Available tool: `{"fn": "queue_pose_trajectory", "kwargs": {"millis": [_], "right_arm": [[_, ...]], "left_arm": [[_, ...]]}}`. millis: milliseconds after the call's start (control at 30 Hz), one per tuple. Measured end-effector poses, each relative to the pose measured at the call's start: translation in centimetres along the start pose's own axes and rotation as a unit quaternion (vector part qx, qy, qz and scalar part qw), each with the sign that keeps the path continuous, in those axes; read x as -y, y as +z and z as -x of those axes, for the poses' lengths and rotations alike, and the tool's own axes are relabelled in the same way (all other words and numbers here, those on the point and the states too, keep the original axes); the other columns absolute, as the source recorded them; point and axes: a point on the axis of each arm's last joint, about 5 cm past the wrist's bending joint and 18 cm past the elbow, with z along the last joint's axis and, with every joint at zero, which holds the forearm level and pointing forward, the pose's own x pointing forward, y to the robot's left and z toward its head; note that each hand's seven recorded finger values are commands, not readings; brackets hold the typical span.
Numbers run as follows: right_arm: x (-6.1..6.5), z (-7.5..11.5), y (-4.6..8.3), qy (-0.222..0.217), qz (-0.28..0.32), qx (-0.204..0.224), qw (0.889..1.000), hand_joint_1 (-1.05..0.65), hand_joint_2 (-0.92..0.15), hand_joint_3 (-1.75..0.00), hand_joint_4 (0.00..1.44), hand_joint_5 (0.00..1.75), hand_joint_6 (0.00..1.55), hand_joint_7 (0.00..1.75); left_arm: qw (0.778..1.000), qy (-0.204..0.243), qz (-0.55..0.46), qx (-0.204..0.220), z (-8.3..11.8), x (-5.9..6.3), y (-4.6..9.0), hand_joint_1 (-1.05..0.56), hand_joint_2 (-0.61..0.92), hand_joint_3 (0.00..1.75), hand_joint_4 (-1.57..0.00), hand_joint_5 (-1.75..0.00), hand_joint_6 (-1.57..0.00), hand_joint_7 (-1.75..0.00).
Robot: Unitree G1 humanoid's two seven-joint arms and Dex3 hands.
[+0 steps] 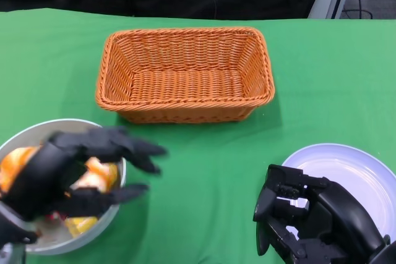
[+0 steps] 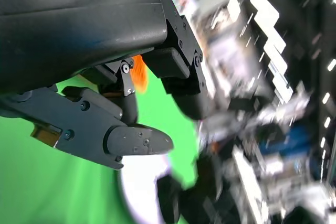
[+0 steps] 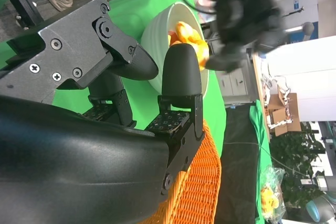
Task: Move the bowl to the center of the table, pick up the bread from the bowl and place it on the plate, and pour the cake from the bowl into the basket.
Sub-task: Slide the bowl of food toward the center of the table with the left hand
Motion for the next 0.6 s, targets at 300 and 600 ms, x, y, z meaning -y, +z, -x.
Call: {"fn": "queue_pose_trajectory", "kwargs": {"millis": [300, 600], "right_arm": [[0.0, -0.3, -0.1, 0.000, 0.000, 0.002, 1.000, -0.09, -0.53, -1.23, 0.71, 1.72, 0.68, 1.46], [-0.1, -0.5, -0.2, -0.003, 0.000, 0.002, 1.000, -0.08, -0.51, -1.28, 0.70, 1.74, 0.68, 1.48]], "left_arm": [[0.984, 0.174, -0.041, 0.018, 2.0, -4.4, 0.9, -0.57, 0.92, 0.23, -0.49, -0.08, -0.53, -0.01], [0.922, 0.365, -0.084, -0.096, 4.3, -8.6, -0.6, -0.63, 0.92, 0.52, -0.50, -0.03, -0.48, 0.00]]}}
